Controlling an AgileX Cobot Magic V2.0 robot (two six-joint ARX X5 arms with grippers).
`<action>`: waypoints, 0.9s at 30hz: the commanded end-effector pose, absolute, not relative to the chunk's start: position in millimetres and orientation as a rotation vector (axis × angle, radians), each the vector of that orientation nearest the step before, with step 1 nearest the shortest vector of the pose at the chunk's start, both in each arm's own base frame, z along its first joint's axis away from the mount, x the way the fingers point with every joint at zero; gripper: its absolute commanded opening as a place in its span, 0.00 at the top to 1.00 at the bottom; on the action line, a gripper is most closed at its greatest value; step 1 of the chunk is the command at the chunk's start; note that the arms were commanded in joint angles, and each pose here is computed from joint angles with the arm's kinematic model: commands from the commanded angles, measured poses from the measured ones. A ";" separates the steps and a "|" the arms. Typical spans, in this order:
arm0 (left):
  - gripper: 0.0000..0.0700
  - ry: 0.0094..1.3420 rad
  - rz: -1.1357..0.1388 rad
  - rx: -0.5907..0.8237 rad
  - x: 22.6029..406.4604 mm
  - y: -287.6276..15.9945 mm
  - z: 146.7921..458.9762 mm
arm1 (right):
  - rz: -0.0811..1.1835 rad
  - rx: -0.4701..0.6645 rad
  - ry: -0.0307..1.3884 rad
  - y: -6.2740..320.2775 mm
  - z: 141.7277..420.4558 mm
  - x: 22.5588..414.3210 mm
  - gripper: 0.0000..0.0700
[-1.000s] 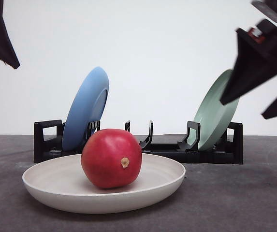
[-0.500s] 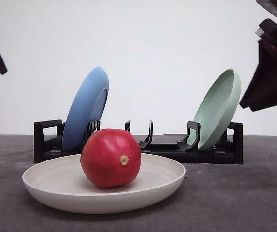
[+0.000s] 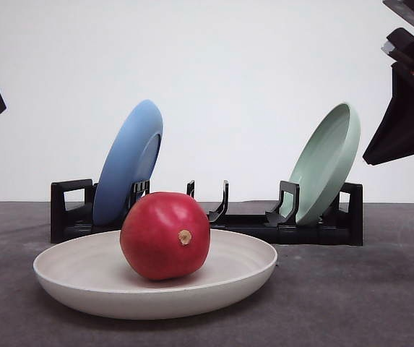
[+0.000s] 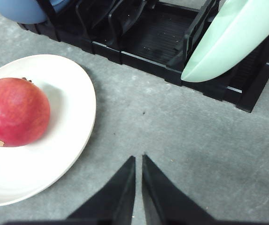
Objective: Place pomegranate in white plate
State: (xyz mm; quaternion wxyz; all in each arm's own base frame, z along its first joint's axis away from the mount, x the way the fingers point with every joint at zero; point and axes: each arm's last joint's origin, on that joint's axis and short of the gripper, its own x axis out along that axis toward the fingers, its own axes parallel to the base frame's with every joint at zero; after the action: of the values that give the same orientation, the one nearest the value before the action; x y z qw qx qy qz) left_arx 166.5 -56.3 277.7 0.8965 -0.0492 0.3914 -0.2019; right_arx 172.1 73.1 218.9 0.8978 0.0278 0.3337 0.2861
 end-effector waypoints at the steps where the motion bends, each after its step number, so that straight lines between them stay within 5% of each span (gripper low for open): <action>1: 0.98 0.787 -0.425 -0.099 166.5 -56.3 282.5 | 0.597 0.063 0.683 74.5 220.7 173.2 0.98; 10: 0.98 0.530 -0.408 0.060 149.4 -37.1 279.5 | 0.597 0.063 0.683 74.5 220.7 173.2 0.98; 17: 0.98 0.320 -0.210 0.080 128.8 -11.9 264.8 | 0.597 0.063 0.683 74.5 220.7 173.2 0.98; 27: 0.98 0.248 -0.062 -0.010 103.4 2.0 207.0 | 0.597 0.063 0.683 74.5 220.7 173.2 0.98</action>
State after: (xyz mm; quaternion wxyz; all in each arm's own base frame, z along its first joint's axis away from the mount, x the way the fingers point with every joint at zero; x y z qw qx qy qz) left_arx 103.5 1.4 210.9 0.9914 0.0122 0.1246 -0.0384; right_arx 172.1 73.1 218.9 0.8978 0.0278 0.3336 0.2861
